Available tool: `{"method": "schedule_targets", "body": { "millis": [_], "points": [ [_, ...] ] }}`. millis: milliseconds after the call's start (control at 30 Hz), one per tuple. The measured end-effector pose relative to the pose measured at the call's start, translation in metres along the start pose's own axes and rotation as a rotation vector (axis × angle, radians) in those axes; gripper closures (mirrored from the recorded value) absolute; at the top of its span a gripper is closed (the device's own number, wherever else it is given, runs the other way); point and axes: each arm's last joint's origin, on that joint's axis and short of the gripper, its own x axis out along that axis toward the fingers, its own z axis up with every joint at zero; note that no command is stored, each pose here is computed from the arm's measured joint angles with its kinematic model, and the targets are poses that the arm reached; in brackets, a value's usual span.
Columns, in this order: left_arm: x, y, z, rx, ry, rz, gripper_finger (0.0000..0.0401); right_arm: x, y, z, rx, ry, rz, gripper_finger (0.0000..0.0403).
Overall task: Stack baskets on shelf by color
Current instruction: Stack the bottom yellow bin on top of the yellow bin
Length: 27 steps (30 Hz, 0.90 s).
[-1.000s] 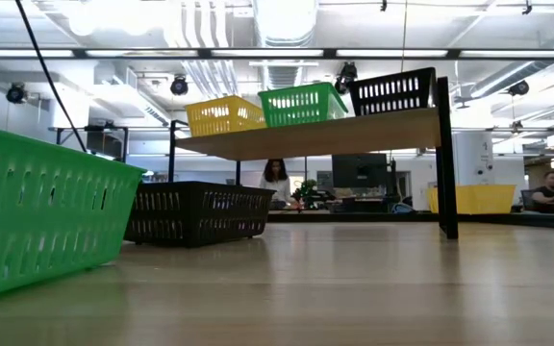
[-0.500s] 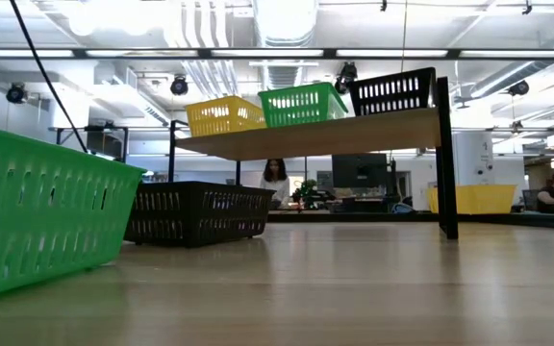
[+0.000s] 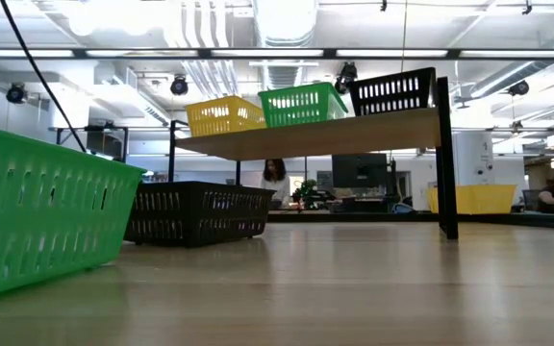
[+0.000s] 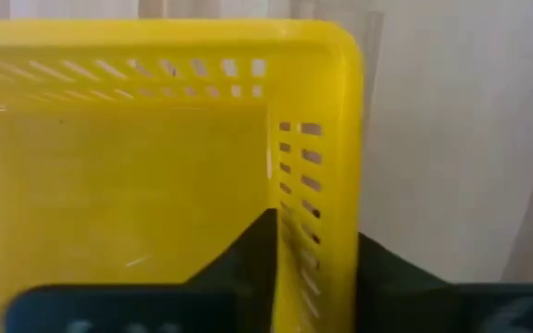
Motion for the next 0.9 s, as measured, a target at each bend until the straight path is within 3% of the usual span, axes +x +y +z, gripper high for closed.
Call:
{"method": "schedule_targets", "body": {
  "millis": [67,200,500,700,900],
  "points": [
    [-0.003,0.000,0.000,0.000,-0.001,-0.005,0.0390,0.000,0.000,0.000,0.000,0.001,0.001,0.0344],
    [-0.013,-0.001,0.002,0.031,-0.007,-0.050,0.0394,0.000,0.000,0.000,-0.002,0.001,0.000,0.0344],
    [-0.068,0.007,0.020,0.076,-0.072,-0.277,0.0401,0.000,0.000,0.000,-0.020,0.002,0.000,0.0344],
    [-0.113,0.014,0.042,0.162,-0.201,-0.418,0.0401,0.000,0.000,0.000,-0.021,0.002,0.000,0.0344],
    [-0.157,0.021,0.076,0.302,-0.403,-0.468,0.0401,0.000,0.000,0.000,-0.017,0.002,0.000,0.0344]
  ]
}}
